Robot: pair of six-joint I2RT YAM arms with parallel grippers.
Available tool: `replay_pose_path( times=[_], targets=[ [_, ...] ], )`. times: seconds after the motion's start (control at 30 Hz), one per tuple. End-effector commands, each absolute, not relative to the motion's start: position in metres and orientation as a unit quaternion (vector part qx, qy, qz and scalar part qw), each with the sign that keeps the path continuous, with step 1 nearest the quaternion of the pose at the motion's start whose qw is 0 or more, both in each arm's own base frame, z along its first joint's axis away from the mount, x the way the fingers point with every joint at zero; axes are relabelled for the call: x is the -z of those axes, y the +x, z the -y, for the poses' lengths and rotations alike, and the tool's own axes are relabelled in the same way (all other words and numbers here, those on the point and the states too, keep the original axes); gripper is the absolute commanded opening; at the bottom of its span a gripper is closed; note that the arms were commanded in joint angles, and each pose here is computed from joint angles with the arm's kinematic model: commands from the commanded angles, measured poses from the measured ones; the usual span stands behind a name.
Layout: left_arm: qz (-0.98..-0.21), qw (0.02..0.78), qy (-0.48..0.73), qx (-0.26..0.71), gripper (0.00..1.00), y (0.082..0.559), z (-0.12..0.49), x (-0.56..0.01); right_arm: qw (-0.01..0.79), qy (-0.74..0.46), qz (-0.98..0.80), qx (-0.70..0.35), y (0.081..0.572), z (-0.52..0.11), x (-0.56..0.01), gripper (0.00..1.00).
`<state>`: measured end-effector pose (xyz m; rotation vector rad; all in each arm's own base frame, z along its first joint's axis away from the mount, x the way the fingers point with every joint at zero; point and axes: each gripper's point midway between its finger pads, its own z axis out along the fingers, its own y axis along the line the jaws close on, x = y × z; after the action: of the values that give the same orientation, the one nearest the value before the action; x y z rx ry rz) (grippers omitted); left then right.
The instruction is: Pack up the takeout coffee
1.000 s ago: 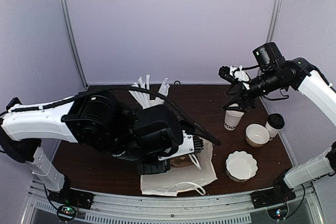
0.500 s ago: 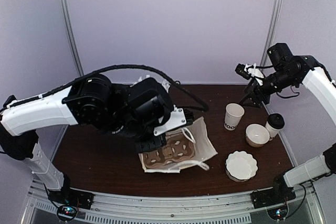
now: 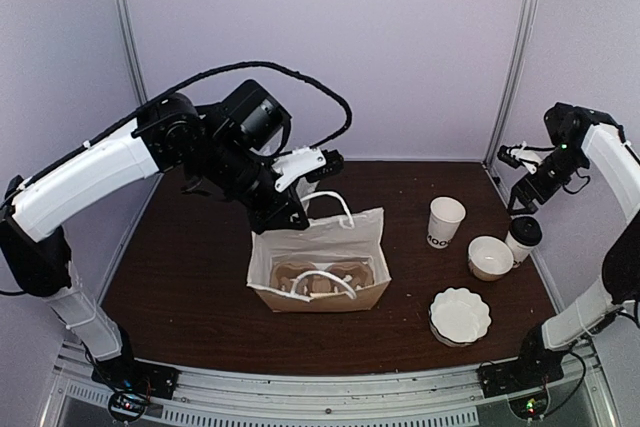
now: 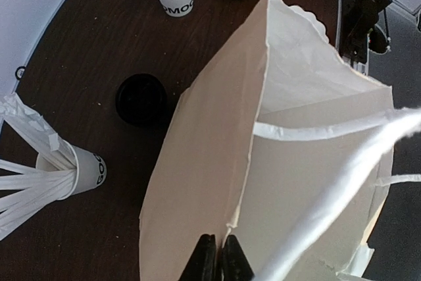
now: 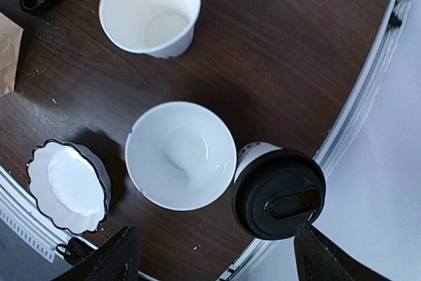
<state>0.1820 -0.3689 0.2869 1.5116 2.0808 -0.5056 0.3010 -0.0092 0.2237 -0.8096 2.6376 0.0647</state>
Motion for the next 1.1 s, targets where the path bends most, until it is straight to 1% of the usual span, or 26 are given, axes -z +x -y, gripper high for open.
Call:
replay_pose_path(
  times=[0.0,0.07,0.13,0.3,0.43,0.57,0.67,0.8,1.07],
  targets=[
    [-0.778,0.224,0.539,0.231,0.15,0.192,0.372,-0.279,0.109,-0.255,-0.961,-0.005,0.284,0.038,-0.203,0.87],
    [-0.780,0.229,0.537,0.225,0.28,0.198,0.372,-0.276,0.096,-0.246,-0.964,0.009,0.284,0.048,-0.197,0.89],
    [-0.779,0.239,0.538,0.217,0.39,0.204,0.374,-0.274,0.089,-0.237,-0.967,0.020,0.287,0.056,-0.193,0.90],
    [-0.778,0.250,0.541,0.199,0.48,0.215,0.375,-0.272,0.076,-0.217,-0.972,0.043,0.296,0.072,-0.183,0.91],
    [-0.772,0.277,0.543,0.181,0.57,0.222,0.370,-0.284,0.060,-0.207,-0.976,0.040,0.304,0.080,-0.173,0.92],
    [-0.772,0.312,0.532,0.154,0.70,0.237,0.362,-0.292,0.051,-0.197,-0.979,0.030,0.315,0.086,-0.163,0.93],
    [-0.770,0.332,0.524,0.149,0.77,0.244,0.361,-0.295,0.038,-0.191,-0.981,0.023,0.320,0.092,-0.153,0.93],
    [-0.766,0.348,0.517,0.157,0.80,0.245,0.362,-0.302,0.034,-0.184,-0.982,0.020,0.323,0.098,-0.148,0.94],
    [-0.761,0.355,0.518,0.162,0.81,0.244,0.363,-0.303,0.024,-0.189,-0.982,0.001,0.323,0.095,-0.139,0.92]
  ],
)
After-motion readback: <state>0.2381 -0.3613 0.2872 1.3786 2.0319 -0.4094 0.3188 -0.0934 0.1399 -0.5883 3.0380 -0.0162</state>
